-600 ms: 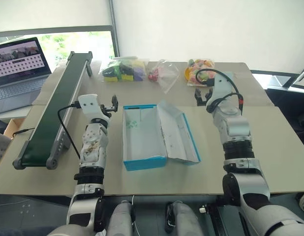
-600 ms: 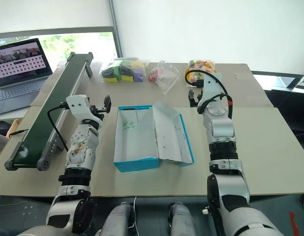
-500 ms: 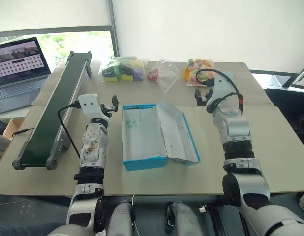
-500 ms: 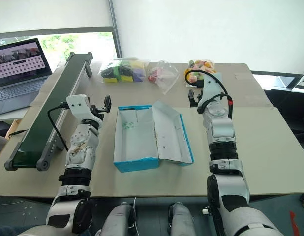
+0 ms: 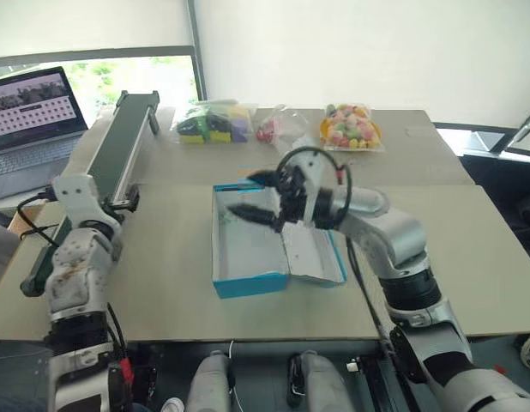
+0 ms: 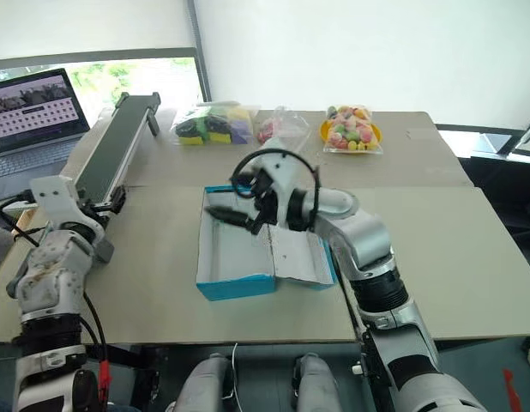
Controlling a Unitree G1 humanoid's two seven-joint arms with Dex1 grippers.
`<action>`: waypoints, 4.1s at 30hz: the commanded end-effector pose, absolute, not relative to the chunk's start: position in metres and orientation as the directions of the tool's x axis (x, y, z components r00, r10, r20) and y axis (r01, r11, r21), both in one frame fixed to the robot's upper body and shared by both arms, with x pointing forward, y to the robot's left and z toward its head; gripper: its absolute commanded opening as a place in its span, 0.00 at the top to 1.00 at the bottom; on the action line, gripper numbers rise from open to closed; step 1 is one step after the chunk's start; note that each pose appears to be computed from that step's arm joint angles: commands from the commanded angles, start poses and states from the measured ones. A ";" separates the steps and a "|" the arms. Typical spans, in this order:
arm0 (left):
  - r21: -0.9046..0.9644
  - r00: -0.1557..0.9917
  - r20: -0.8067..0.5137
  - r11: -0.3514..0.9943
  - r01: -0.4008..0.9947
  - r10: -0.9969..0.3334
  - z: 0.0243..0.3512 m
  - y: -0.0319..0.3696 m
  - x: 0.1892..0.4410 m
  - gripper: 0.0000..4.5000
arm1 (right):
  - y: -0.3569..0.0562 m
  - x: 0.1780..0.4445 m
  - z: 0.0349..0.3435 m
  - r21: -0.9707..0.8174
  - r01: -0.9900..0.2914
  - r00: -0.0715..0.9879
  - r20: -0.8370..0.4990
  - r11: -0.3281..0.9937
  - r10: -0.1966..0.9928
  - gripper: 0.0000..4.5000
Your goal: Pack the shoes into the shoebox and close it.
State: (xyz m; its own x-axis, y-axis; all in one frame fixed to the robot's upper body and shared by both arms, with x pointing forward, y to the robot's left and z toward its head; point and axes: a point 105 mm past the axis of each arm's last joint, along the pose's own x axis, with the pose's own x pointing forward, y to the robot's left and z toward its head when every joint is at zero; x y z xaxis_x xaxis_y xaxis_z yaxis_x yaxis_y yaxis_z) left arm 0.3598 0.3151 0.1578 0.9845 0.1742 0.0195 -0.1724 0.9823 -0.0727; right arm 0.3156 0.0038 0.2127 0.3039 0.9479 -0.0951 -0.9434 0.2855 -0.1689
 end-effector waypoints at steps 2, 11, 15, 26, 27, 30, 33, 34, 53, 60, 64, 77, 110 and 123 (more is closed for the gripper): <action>-0.043 0.976 -0.049 0.976 -0.214 0.212 0.149 0.339 0.343 0.02 | 0.006 0.314 0.183 -0.184 -0.942 0.313 -0.184 0.280 0.932 0.00; -0.066 0.966 -0.071 0.965 -0.255 0.250 0.146 0.351 0.330 0.02 | 0.001 0.327 0.166 -0.139 -0.914 0.402 -0.185 0.381 0.897 0.00; -0.063 0.966 -0.081 0.966 -0.251 0.246 0.144 0.351 0.330 0.02 | 0.002 0.332 0.170 -0.134 -0.898 0.438 -0.161 0.420 0.884 0.00; -0.044 0.966 -0.095 0.968 -0.247 0.242 0.145 0.349 0.333 0.02 | -0.003 0.342 0.176 -0.097 -0.852 0.524 -0.116 0.515 0.844 0.00; -0.039 0.965 -0.098 0.968 -0.247 0.243 0.145 0.349 0.333 0.02 | -0.004 0.342 0.177 -0.092 -0.849 0.528 -0.112 0.521 0.842 0.00; -0.030 0.962 -0.104 0.966 -0.255 0.251 0.144 0.350 0.332 0.02 | -0.006 0.344 0.175 -0.084 -0.839 0.545 -0.113 0.538 0.831 0.00; -0.022 0.958 -0.110 0.963 -0.267 0.263 0.143 0.353 0.332 0.02 | -0.004 0.345 0.175 -0.083 -0.834 0.552 -0.111 0.545 0.827 0.00; -0.020 0.959 -0.109 0.964 -0.267 0.263 0.144 0.353 0.332 0.02 | -0.003 0.344 0.176 -0.081 -0.834 0.552 -0.108 0.546 0.827 0.00; -0.028 0.953 -0.116 0.958 -0.286 0.282 0.135 0.353 0.343 0.02 | -0.003 0.346 0.176 -0.088 -0.818 0.574 -0.104 0.568 0.812 0.00; -0.033 0.952 -0.116 0.956 -0.291 0.285 0.133 0.353 0.344 0.02 | -0.002 0.347 0.178 -0.089 -0.816 0.577 -0.090 0.571 0.811 0.00; -0.039 0.946 -0.115 0.950 -0.310 0.304 0.132 0.357 0.342 0.02 | -0.001 0.347 0.179 -0.084 -0.817 0.577 -0.086 0.571 0.813 0.00; -0.045 0.941 -0.129 0.946 -0.321 0.313 0.130 0.357 0.346 0.02 | 0.001 0.347 0.183 -0.078 -0.815 0.580 -0.068 0.575 0.812 0.00; -0.378 0.848 0.213 0.760 0.529 -0.485 0.201 0.160 0.342 0.39 | 0.031 0.365 0.245 0.626 -0.655 0.579 0.056 0.423 0.813 0.00; -0.361 0.825 0.200 0.743 0.563 -0.528 0.198 0.149 0.340 0.39 | 0.058 0.362 0.236 0.677 -0.618 0.562 0.026 0.399 0.827 0.00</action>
State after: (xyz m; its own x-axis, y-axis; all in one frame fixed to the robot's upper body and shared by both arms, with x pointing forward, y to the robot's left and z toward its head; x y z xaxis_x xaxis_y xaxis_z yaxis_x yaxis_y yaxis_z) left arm 0.3440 0.1558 0.1811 0.8560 -0.4988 0.1361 0.5078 0.7616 -0.4027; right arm 0.3798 0.0160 0.2089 0.6392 0.7645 -0.0829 -0.5489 0.5291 0.6471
